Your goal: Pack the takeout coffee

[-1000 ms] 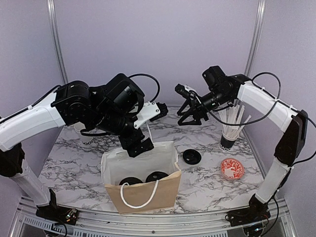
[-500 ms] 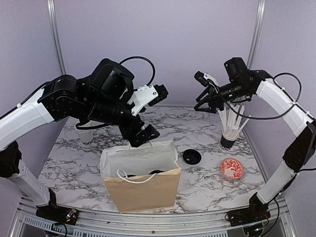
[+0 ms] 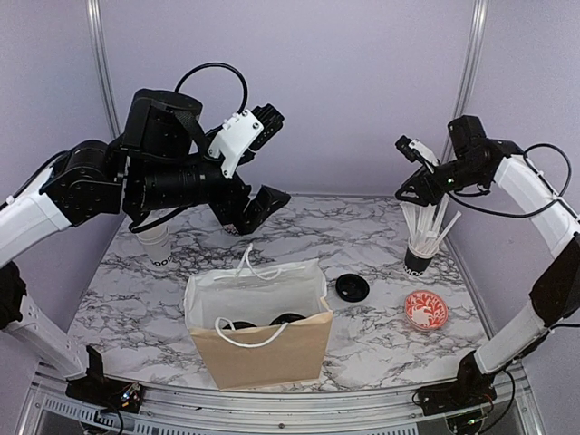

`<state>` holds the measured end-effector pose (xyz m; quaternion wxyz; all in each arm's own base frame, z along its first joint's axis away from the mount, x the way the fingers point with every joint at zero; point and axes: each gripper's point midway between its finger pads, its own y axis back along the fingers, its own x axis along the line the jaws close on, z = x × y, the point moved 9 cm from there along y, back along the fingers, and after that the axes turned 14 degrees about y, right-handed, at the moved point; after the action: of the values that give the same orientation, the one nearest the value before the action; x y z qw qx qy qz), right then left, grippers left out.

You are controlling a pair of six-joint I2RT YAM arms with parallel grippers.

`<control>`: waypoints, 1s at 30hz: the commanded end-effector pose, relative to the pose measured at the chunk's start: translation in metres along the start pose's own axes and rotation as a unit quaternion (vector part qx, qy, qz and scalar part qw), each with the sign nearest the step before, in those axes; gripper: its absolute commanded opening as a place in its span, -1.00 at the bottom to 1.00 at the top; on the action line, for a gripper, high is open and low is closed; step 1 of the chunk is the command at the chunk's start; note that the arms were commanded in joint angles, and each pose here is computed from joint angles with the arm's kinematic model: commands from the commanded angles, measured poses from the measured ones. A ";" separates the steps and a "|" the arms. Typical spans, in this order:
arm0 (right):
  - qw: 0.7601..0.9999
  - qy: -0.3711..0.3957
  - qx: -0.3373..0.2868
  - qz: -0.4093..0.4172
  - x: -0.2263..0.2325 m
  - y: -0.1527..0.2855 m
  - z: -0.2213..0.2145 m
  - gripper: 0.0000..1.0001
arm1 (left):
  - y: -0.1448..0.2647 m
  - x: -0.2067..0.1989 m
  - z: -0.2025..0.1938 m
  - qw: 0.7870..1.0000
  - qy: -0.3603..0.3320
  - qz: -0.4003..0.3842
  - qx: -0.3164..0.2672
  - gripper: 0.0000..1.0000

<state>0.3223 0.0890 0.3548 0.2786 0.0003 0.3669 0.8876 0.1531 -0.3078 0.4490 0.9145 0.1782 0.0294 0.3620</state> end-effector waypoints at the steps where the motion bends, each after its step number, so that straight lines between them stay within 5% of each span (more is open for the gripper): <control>1: 0.999 -0.017 0.016 -0.037 -0.014 -0.007 -0.001 -0.19 | -0.001 0.003 0.001 1.000 0.011 0.013 -0.012 0.97; 21: 0.997 -0.045 0.068 -0.009 -0.022 -0.046 -0.028 -0.37 | -0.003 0.006 -0.014 1.000 0.013 0.026 0.005 0.97; 30: 0.997 -0.019 0.041 -0.058 -0.024 -0.024 -0.012 -0.07 | -0.003 0.004 -0.016 1.000 0.012 0.014 0.008 0.97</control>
<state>0.3556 0.0864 0.3125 0.3020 0.0498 0.4105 0.8590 0.1575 -0.3087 0.4243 0.9019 0.2036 0.0363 0.3792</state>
